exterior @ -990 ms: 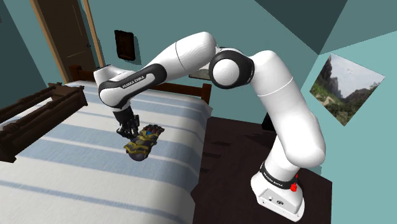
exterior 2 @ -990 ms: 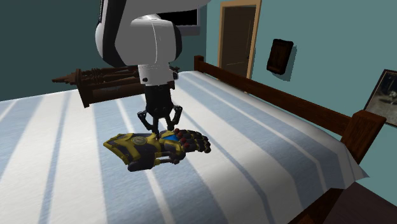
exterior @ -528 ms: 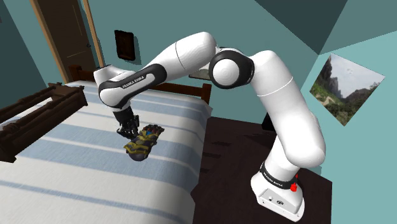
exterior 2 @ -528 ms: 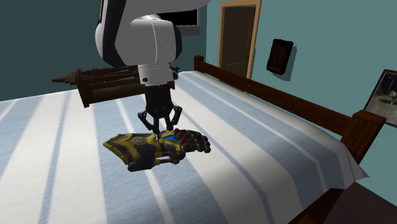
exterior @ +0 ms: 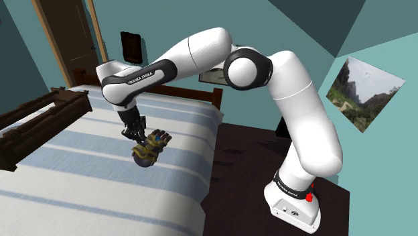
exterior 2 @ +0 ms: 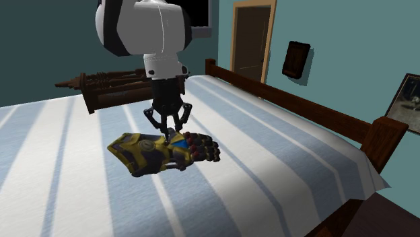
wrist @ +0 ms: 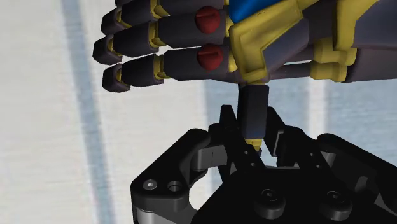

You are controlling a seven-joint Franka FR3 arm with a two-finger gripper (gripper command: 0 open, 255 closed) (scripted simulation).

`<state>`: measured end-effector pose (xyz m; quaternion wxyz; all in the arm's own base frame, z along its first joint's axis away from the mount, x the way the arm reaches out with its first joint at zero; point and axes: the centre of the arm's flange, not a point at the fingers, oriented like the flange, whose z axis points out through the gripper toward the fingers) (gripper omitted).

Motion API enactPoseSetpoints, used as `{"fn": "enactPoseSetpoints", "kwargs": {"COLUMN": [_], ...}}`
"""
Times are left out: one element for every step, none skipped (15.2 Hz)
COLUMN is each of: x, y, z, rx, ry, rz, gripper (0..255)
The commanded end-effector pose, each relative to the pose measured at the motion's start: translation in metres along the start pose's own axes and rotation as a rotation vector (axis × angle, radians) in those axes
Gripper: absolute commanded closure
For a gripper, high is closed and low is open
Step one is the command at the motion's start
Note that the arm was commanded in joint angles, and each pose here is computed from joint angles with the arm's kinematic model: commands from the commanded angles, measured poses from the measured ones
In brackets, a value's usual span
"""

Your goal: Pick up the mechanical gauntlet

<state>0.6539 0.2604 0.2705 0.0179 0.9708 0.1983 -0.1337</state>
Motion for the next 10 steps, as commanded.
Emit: {"fn": "enactPoseSetpoints", "kwargs": {"x": [-0.002,-0.003,-0.004,-0.006,-0.007,-0.009,-0.010,-0.011,-0.012,-0.012], "y": [0.001,0.001,0.001,0.001,0.001,0.000,0.000,0.000,0.000,0.000], "z": [-0.010,-0.015,-0.021,-0.026,-0.031,-0.036,-0.041,-0.046,-0.047,-0.047], "rx": [0.000,0.000,0.000,0.000,0.000,0.000,0.000,0.000,0.000,0.000], "ry": [0.001,0.001,0.001,0.001,0.001,0.001,0.001,0.001,0.001,0.001], "rz": [0.000,0.000,0.000,0.000,0.000,0.000,0.000,0.000,0.000,0.000], "gripper": [255,255,255,255,255,255,255,255,255,255]}}
